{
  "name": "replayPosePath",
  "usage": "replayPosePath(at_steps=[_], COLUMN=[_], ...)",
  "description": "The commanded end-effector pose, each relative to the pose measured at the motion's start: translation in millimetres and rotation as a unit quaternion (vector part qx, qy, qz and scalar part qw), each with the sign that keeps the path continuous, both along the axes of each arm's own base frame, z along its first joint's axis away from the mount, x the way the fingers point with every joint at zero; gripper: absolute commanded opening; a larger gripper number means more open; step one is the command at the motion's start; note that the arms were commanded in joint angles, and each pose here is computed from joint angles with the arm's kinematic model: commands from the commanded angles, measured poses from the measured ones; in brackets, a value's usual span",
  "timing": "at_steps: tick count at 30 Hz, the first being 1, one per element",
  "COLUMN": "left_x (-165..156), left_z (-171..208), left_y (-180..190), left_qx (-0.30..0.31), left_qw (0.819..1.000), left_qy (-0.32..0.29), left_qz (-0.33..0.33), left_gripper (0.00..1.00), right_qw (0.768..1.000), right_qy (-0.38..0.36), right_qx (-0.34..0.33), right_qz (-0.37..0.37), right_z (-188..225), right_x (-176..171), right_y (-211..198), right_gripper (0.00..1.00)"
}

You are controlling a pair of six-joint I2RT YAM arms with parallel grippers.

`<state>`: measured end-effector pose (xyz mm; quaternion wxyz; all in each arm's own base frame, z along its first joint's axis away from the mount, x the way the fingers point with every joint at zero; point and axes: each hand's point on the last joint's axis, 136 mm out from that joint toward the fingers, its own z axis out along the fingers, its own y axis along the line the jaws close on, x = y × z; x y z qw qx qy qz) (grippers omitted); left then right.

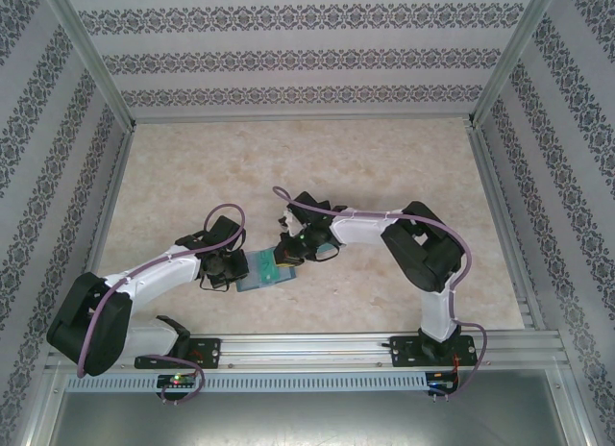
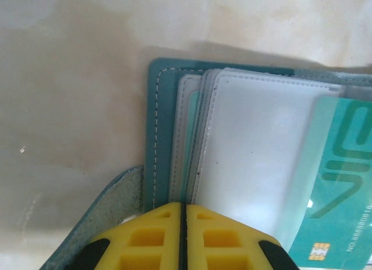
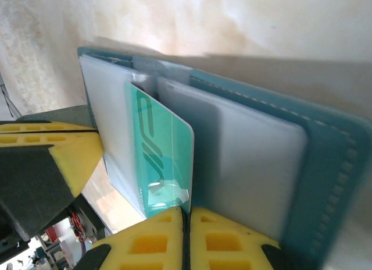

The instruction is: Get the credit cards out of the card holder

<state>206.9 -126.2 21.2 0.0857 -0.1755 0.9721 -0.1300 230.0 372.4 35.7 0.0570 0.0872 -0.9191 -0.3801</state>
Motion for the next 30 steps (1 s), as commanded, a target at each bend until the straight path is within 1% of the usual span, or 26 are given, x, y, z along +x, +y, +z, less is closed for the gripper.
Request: replayPosePath(at_steps=[1,11,17,20,23,26,30], left_x=[-22.5,-20.3,-11.1,-3.0,7.1,17.5,29.3], left_z=[-16.8,-12.6,1.1,12.1,25.5,38.9,55.1], left_y=[16.8,16.6,13.0,9.9,6.2,2.0,-2.4], left_qx=[0.033,0.033,0.026,0.023,0.02,0.014,0.009], left_qw=[0.999,0.999,1.0,1.0,1.0,0.999,0.998], left_qy=[0.041,0.034,0.015,-0.001,-0.02,-0.04,-0.065], left_qz=[0.007,0.005,0.004,0.001,-0.003,-0.006,-0.012], left_gripper=[0.0,0.0,0.0,0.04,0.1,0.15,0.26], right_qw=[1.0,0.999,0.996,0.993,0.984,0.97,0.939], right_qy=[-0.013,-0.041,-0.078,-0.107,-0.151,-0.195,-0.251], right_qx=[-0.021,-0.022,-0.023,-0.031,-0.058,-0.098,-0.156], right_qz=[0.002,0.009,0.024,0.042,0.071,0.107,0.175], right_z=[4.3,35.1,70.8,92.1,111.4,124.1,131.7], right_x=[-3.2,-2.0,-0.3,1.8,5.1,9.0,13.7], right_y=[-15.2,-19.8,-24.9,-30.2,-42.2,-59.4,-85.2], right_gripper=[0.03,0.02,0.01,0.0,0.0,0.0,0.0])
